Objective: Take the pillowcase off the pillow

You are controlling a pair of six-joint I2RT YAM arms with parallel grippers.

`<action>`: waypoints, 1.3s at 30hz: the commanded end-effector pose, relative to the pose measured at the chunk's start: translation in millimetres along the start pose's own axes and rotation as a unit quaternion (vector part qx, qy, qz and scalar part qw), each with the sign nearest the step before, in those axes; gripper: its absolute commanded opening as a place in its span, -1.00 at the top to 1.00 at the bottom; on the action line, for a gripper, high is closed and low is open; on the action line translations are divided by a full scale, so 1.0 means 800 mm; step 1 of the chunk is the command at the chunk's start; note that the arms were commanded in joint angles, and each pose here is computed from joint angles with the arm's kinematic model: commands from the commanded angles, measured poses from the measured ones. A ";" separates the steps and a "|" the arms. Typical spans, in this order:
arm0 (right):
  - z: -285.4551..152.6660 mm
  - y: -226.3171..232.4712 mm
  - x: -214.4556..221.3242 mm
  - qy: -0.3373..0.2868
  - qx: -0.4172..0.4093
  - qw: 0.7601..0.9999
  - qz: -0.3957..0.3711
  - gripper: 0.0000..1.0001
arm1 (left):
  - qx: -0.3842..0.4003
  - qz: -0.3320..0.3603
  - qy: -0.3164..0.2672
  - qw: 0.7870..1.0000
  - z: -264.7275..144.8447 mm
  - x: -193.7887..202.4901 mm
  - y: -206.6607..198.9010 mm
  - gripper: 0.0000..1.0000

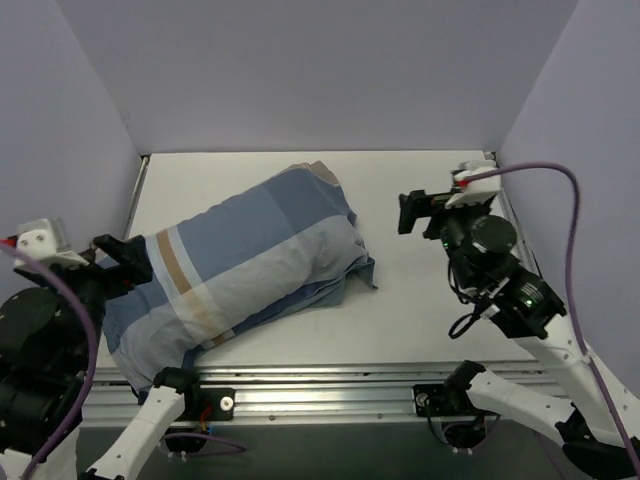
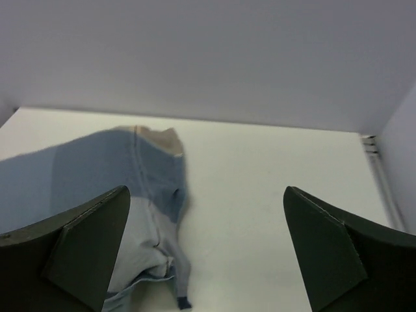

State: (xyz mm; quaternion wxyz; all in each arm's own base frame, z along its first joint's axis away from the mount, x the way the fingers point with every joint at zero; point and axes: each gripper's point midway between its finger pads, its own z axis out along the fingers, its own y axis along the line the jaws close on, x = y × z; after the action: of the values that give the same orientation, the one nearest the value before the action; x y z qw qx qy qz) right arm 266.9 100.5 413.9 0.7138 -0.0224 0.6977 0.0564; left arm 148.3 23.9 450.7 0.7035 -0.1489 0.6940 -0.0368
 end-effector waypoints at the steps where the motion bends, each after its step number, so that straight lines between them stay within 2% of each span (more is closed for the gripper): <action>1: 0.029 0.088 0.060 0.068 -0.125 0.989 0.031 -1.00 | 0.035 0.005 0.091 0.995 0.042 0.060 -0.034 -0.88; 5: 0.072 0.148 0.150 0.163 -0.174 0.971 0.008 -1.00 | 0.038 0.002 0.185 0.982 0.075 0.146 -0.047 -0.88; 7: 0.084 0.176 0.195 0.209 -0.208 0.956 0.008 -1.00 | 0.034 -0.008 0.204 0.978 0.084 0.171 -0.048 -0.88; 8: 0.089 0.184 0.206 0.217 -0.215 0.952 0.010 -1.00 | 0.024 -0.003 0.229 0.973 0.089 0.198 -0.043 -0.88; 10: 0.098 0.209 0.235 0.238 -0.250 0.938 0.022 -1.00 | 0.010 -0.005 0.247 0.969 0.093 0.220 -0.038 -0.88; 17: 0.129 0.212 0.311 0.298 -0.260 0.918 0.042 -0.98 | -0.036 -0.003 0.324 0.945 0.105 0.311 -0.018 -0.88; 20: 0.126 0.203 0.327 0.316 -0.256 0.913 0.043 -0.41 | -0.043 -0.011 0.342 0.939 0.118 0.346 -0.019 -0.88; 21: 0.122 0.195 0.336 0.323 -0.249 0.912 0.039 0.02 | -0.042 -0.014 0.347 0.937 0.123 0.354 -0.021 -0.88; 23: 0.111 0.185 0.337 0.329 -0.242 0.912 0.033 0.34 | -0.039 -0.020 0.363 0.931 0.143 0.378 -0.031 -0.88; 24: 0.104 0.177 0.343 0.337 -0.233 0.912 0.027 0.68 | -0.039 -0.022 0.367 0.929 0.152 0.384 -0.034 -0.88; 26: 0.085 0.165 0.340 0.348 -0.224 0.910 0.021 0.93 | -0.040 -0.033 0.377 0.925 0.183 0.401 -0.049 -0.88; 27: 0.077 0.161 0.339 0.350 -0.221 0.910 0.018 1.00 | -0.036 -0.038 0.377 0.925 0.195 0.405 -0.056 -0.88; 30: 0.023 0.153 0.341 0.377 -0.219 0.900 -0.014 1.00 | -0.008 -0.064 0.359 0.931 0.253 0.402 -0.094 -0.88; 32: -0.001 0.154 0.321 0.366 -0.232 0.901 -0.012 1.00 | 0.004 -0.075 0.362 0.929 0.278 0.407 -0.114 -0.88; 34: -0.026 0.154 0.307 0.367 -0.247 0.897 0.002 1.00 | 0.048 -0.098 0.332 0.937 0.301 0.376 -0.153 -0.88; 35: -0.044 0.163 0.309 0.377 -0.274 0.885 0.010 1.00 | 0.061 -0.104 0.323 0.939 0.306 0.367 -0.165 -0.88; 37: -0.065 0.171 0.294 0.372 -0.301 0.878 0.031 1.00 | 0.086 -0.109 0.294 0.945 0.311 0.341 -0.186 -0.88; 38: -0.082 0.182 0.292 0.376 -0.333 0.864 0.037 0.98 | 0.096 -0.113 0.277 0.949 0.307 0.324 -0.190 -0.88; 39: -0.090 0.187 0.287 0.376 -0.349 0.857 0.043 0.82 | 0.100 -0.115 0.268 0.951 0.303 0.318 -0.191 -0.88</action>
State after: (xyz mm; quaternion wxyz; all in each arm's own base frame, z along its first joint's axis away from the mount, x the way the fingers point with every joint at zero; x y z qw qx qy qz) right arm 224.1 241.2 186.6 0.3902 -0.2263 0.8562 0.2517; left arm 415.1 -124.8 193.2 0.4445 -0.1493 0.8694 -0.1560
